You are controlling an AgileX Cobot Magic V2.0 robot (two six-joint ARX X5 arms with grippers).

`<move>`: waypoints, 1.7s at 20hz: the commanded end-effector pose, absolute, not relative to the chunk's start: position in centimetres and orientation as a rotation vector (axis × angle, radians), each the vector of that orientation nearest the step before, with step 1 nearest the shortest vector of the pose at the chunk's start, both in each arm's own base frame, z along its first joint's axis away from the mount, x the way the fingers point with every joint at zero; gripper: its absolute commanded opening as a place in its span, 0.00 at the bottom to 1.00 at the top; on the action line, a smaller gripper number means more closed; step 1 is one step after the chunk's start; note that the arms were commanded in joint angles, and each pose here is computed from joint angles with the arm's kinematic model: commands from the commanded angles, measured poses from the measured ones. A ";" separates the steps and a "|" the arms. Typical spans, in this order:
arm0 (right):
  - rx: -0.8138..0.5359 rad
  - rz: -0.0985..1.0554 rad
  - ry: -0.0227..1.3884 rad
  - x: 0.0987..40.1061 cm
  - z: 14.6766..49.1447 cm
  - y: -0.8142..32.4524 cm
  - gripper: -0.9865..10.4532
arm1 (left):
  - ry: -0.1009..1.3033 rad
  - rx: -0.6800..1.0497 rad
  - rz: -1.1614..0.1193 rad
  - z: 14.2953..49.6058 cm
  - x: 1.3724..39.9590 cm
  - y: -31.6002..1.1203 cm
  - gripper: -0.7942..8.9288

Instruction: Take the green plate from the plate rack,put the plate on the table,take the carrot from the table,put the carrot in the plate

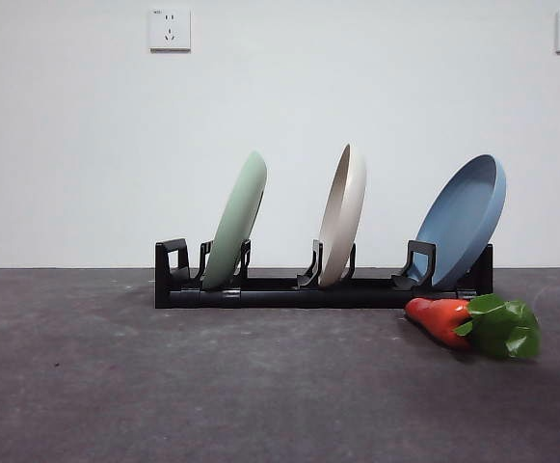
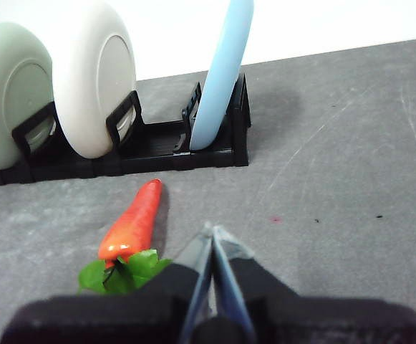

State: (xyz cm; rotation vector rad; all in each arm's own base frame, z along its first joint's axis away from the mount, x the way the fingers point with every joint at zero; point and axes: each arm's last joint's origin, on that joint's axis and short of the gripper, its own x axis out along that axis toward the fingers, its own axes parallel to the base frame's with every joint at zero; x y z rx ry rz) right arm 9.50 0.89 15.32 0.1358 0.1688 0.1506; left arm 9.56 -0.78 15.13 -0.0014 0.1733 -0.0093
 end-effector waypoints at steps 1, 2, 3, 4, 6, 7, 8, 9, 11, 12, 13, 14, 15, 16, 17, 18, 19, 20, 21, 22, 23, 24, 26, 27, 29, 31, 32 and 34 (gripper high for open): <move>0.217 0.146 0.185 9.6 14.9 0.9 0.09 | 0.174 -0.037 -0.011 14.8 9.6 -0.8 0.08; 0.229 0.146 0.179 9.6 14.9 0.9 0.09 | 0.174 -0.071 -0.014 14.8 9.6 -0.8 0.08; 0.232 0.146 0.173 9.6 15.0 0.9 0.09 | 0.176 -0.114 -0.027 14.9 9.6 -0.8 0.08; 0.234 0.148 0.169 9.6 15.1 0.9 0.09 | 0.177 -0.160 -0.040 14.9 9.6 -0.9 0.08; 0.265 0.159 0.164 9.5 15.4 0.9 0.08 | 0.176 -0.228 -0.071 15.2 9.5 -1.0 0.08; 0.284 0.178 0.158 9.5 15.7 1.0 0.08 | 0.172 -0.255 -0.089 15.5 9.5 -1.0 0.08; 0.301 0.192 0.150 9.4 16.2 1.0 0.08 | 0.168 -0.269 -0.104 15.8 9.4 -1.1 0.08; 0.316 0.201 0.137 9.3 16.7 1.0 0.08 | 0.162 -0.287 -0.124 16.3 9.3 -1.1 0.08; 0.337 0.211 0.111 9.1 17.9 1.0 0.08 | 0.158 -0.313 -0.165 17.3 9.0 -1.2 0.08; 0.337 0.226 0.100 8.9 18.6 1.1 0.08 | 0.153 -0.314 -0.184 17.9 8.9 -1.3 0.08; 0.337 0.240 0.089 8.8 19.4 1.1 0.08 | 0.147 -0.315 -0.202 18.5 8.7 -1.3 0.08; 0.339 0.250 0.086 8.7 20.0 1.1 0.08 | 0.142 -0.318 -0.211 19.1 8.5 -1.3 0.08; 0.340 0.261 0.092 8.5 20.8 1.1 0.08 | 0.136 -0.321 -0.227 19.7 8.2 -1.3 0.08; 0.341 0.264 0.109 8.4 21.6 1.1 0.08 | 0.132 -0.322 -0.241 20.4 8.0 -1.3 0.08; 0.342 0.267 0.132 8.3 22.2 1.2 0.08 | 0.131 -0.322 -0.259 21.0 7.8 -1.3 0.08; 0.332 0.279 0.162 8.2 22.9 1.2 0.08 | 0.134 -0.322 -0.282 21.6 7.6 -1.4 0.08; 0.321 0.293 0.192 8.1 23.5 1.2 0.08 | 0.141 -0.320 -0.306 22.0 7.4 -1.4 0.08; 0.305 0.313 0.231 8.0 24.3 1.3 0.08 | 0.153 -0.315 -0.334 22.6 7.2 -1.5 0.08; 0.286 0.333 0.272 7.9 25.0 1.4 0.08 | 0.169 -0.310 -0.358 23.2 7.0 -1.5 0.08; 0.269 0.353 0.309 7.8 25.6 1.4 0.08 | 0.184 -0.308 -0.377 23.6 6.8 -1.6 0.08; 0.244 0.375 0.358 7.6 26.4 1.5 0.08 | 0.202 -0.299 -0.406 24.3 6.7 -1.7 0.08; 0.225 0.382 0.393 7.5 27.0 1.5 0.08 | 0.214 -0.295 -0.427 24.8 6.5 -1.7 0.08; 0.175 0.407 0.463 7.4 28.3 1.6 0.08 | 0.244 -0.294 -0.466 25.9 6.3 -1.8 0.08; 0.150 0.412 0.498 7.3 29.0 1.6 0.08 | 0.258 -0.281 -0.491 26.5 6.3 -1.9 0.08; 0.105 0.425 0.554 7.1 30.1 1.6 0.08 | 0.291 -0.260 -0.536 27.6 6.1 -2.0 0.08; 0.073 0.434 0.602 7.1 31.0 1.6 0.08 | 0.328 -0.242 -0.584 28.6 6.1 -2.1 0.08; 0.062 0.438 0.628 7.1 31.4 1.6 0.08 | 0.348 -0.234 -0.607 29.1 6.1 -2.1 0.08; 0.049 0.444 0.673 7.0 32.0 1.6 0.08 | 0.387 -0.222 -0.642 30.0 6.1 -2.2 0.08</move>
